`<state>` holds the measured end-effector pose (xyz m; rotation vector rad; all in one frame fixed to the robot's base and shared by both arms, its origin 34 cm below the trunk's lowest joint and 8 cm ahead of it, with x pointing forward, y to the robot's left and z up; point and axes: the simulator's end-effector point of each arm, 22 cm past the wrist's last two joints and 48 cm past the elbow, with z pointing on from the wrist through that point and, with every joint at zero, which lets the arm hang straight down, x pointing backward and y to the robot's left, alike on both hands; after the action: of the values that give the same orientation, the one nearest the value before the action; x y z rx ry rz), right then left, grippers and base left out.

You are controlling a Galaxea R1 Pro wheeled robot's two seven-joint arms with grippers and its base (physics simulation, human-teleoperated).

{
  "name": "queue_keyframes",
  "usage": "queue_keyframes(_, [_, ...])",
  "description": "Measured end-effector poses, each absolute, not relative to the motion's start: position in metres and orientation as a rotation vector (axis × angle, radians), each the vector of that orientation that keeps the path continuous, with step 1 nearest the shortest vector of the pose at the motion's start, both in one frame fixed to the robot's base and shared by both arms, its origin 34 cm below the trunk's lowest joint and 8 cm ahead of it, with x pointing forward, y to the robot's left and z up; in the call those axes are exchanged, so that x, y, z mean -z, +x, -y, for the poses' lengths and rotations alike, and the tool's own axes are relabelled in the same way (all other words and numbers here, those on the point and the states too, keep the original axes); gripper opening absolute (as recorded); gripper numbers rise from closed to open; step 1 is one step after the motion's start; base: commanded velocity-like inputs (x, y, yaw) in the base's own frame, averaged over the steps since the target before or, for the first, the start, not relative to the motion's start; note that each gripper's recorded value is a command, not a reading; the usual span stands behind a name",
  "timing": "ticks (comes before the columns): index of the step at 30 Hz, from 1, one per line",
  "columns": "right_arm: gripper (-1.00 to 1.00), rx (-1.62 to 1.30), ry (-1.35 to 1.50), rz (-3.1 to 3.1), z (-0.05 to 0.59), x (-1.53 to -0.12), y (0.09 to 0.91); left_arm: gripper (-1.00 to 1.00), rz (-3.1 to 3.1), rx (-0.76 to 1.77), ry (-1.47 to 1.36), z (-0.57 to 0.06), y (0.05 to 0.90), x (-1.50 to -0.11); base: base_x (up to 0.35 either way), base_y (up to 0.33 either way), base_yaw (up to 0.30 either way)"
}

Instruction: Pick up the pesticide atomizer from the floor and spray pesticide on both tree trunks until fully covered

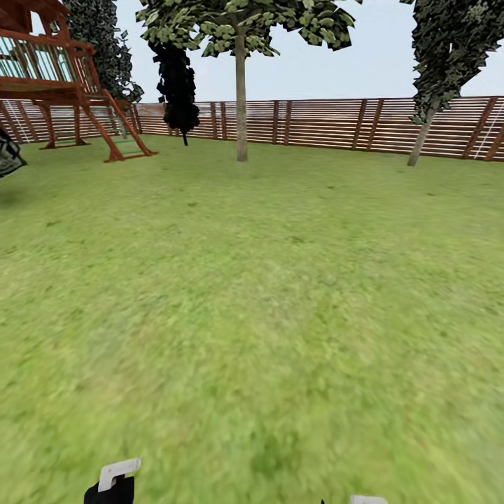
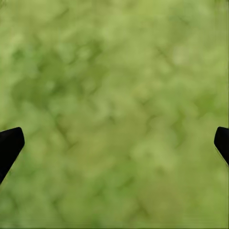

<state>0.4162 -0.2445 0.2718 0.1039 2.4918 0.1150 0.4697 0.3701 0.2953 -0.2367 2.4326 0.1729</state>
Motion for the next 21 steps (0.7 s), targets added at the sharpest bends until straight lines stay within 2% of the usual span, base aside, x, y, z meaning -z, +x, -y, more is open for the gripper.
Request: queue_keyframes(21, [1.00,-0.115,0.104,-2.492,0.2447,-0.2718,0.4162,-1.00,-2.433,-0.173,-0.237,-0.3701,0.4696,-0.2952,0.339,0.000,0.000])
